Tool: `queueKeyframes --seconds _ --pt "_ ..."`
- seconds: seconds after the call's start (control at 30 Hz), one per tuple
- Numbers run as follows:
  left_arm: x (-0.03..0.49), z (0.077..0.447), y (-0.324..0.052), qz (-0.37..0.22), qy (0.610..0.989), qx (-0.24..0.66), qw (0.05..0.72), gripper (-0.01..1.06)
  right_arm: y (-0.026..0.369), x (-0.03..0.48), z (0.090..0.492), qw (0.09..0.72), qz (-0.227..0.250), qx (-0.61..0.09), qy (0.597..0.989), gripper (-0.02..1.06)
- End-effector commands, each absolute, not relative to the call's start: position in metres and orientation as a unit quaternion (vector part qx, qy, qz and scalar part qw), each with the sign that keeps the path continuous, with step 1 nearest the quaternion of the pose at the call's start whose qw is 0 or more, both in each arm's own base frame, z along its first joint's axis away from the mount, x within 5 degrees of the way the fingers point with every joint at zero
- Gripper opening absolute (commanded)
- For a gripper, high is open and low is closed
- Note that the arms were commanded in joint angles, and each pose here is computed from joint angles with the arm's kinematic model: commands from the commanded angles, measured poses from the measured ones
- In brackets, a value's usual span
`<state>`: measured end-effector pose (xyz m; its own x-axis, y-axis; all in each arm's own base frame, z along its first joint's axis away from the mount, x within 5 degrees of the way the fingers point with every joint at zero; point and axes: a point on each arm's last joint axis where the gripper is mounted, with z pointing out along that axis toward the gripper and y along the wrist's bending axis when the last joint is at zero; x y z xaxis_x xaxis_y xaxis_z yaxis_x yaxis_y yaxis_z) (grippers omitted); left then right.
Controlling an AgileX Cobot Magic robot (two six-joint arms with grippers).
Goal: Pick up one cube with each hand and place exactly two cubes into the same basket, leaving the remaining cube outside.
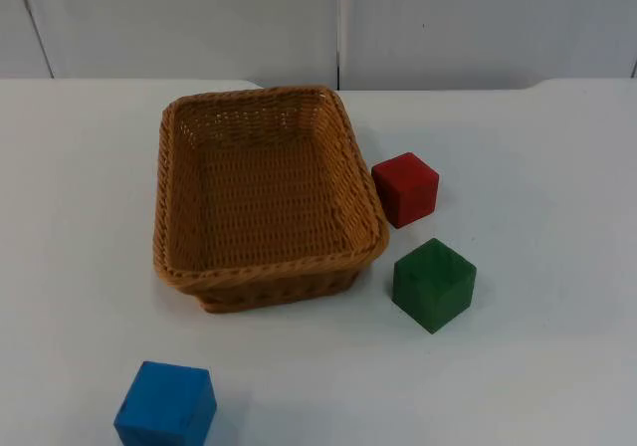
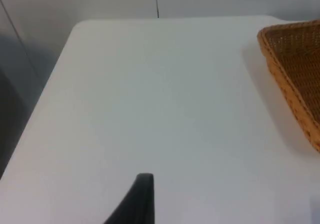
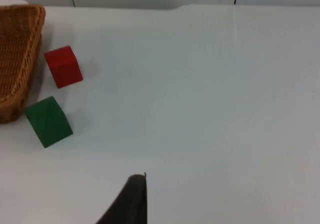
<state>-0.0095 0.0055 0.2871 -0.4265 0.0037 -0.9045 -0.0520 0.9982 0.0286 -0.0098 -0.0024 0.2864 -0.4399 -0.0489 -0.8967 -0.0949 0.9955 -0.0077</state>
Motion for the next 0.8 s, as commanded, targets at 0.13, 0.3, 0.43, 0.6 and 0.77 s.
queueKeyframes --seconds 0.13,0.3,0.43,0.6,0.77 --pt "-0.009 0.292 0.003 0.013 0.833 -0.016 0.553 1.05 -0.002 -0.005 0.302 0.533 0.019 -0.039 0.845 1.05" --pt "-0.009 0.294 0.001 -0.001 0.826 -0.015 0.563 1.05 -0.001 0.005 0.310 0.520 0.018 -0.040 0.853 1.05" --pt "-0.008 0.294 0.000 -0.009 0.826 -0.015 0.564 1.05 0.000 0.013 0.315 0.509 0.019 -0.041 0.860 1.05" --pt "0.002 0.296 -0.002 -0.020 0.840 -0.015 0.542 1.05 0.002 0.027 0.316 0.491 0.019 -0.041 0.870 1.05" --pt "0.013 0.297 -0.004 -0.037 0.849 -0.016 0.527 1.05 0.003 0.039 0.314 0.464 0.011 -0.054 0.884 1.05"
